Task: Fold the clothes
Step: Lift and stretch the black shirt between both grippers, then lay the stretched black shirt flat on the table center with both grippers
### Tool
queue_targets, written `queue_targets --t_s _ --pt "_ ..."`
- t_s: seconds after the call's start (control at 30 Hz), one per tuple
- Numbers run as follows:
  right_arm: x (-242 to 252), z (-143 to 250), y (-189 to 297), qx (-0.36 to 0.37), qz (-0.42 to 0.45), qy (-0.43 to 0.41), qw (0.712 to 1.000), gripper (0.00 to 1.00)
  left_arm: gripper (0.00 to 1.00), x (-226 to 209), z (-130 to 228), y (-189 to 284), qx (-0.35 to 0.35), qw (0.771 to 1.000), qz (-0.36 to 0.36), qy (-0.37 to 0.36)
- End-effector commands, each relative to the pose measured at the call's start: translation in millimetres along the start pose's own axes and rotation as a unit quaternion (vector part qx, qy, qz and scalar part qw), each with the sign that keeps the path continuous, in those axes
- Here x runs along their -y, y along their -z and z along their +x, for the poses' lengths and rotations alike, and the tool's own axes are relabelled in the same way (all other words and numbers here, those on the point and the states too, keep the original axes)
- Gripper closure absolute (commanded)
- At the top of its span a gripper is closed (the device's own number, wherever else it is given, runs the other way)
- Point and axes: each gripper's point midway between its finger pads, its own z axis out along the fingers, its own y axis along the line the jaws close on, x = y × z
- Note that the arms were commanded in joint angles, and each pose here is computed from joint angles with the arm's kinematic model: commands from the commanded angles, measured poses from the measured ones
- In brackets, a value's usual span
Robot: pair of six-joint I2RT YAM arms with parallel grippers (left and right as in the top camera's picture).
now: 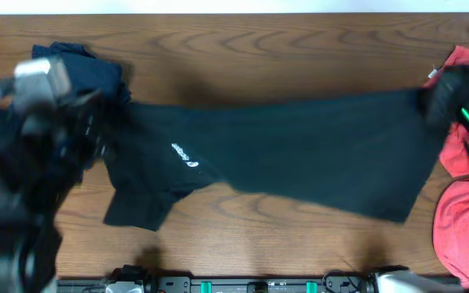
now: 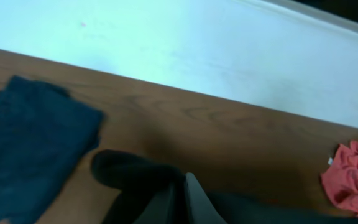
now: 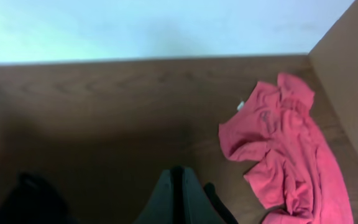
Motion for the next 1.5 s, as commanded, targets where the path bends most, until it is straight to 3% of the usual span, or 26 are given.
queue_targets --t_s 0.0,0.17,0.33,0.43,0.53,0.63,0.7,0.87,1.0,1.17,1.47 --pt "-6 2 -64 -0.060 0.024 0.031 0.997 0.99 0.94 7 -3 -53 -0.038 0.999 0.032 -0.006" --pt "-24 -5 -172 -0.094 0.014 0.023 0.995 0.99 0.94 6 -18 -156 -0.040 0.997 0.060 -0.040" --pt "-28 -46 -241 -0.018 -0.032 -0.016 0.999 0.99 0.94 14 -70 -217 0.062 0.990 0.085 -0.098" --pt "-15 -83 -234 0.053 -0.027 -0.044 0.997 0.99 0.94 31 -128 -206 0.162 0.975 0.103 -0.113" --pt "4 -117 -200 0.113 -0.012 -0.066 0.991 0.99 0.94 53 -185 -157 0.247 0.954 0.115 -0.127" --pt "25 -131 -167 0.137 0.013 -0.076 0.988 0.99 0.94 54 -211 -118 0.268 0.949 0.108 -0.128" --pt "37 -124 -154 0.125 0.031 -0.079 0.988 0.99 0.94 47 -206 -107 0.242 0.958 0.096 -0.122" --pt "60 -62 -157 0.004 0.099 -0.068 0.993 0.99 0.94 22 -116 -118 0.044 0.992 0.069 -0.091" --pt "74 4 -171 -0.123 0.149 -0.041 0.980 0.99 0.94 -5 -20 -128 -0.151 0.986 0.035 -0.057" --pt "83 86 -196 -0.261 0.172 -0.012 0.950 0.99 0.94 -32 85 -141 -0.340 0.940 0.006 -0.015" --pt "103 250 -198 -0.487 0.203 -0.038 0.848 0.99 0.94 -54 275 -119 -0.594 0.803 0.028 0.051"
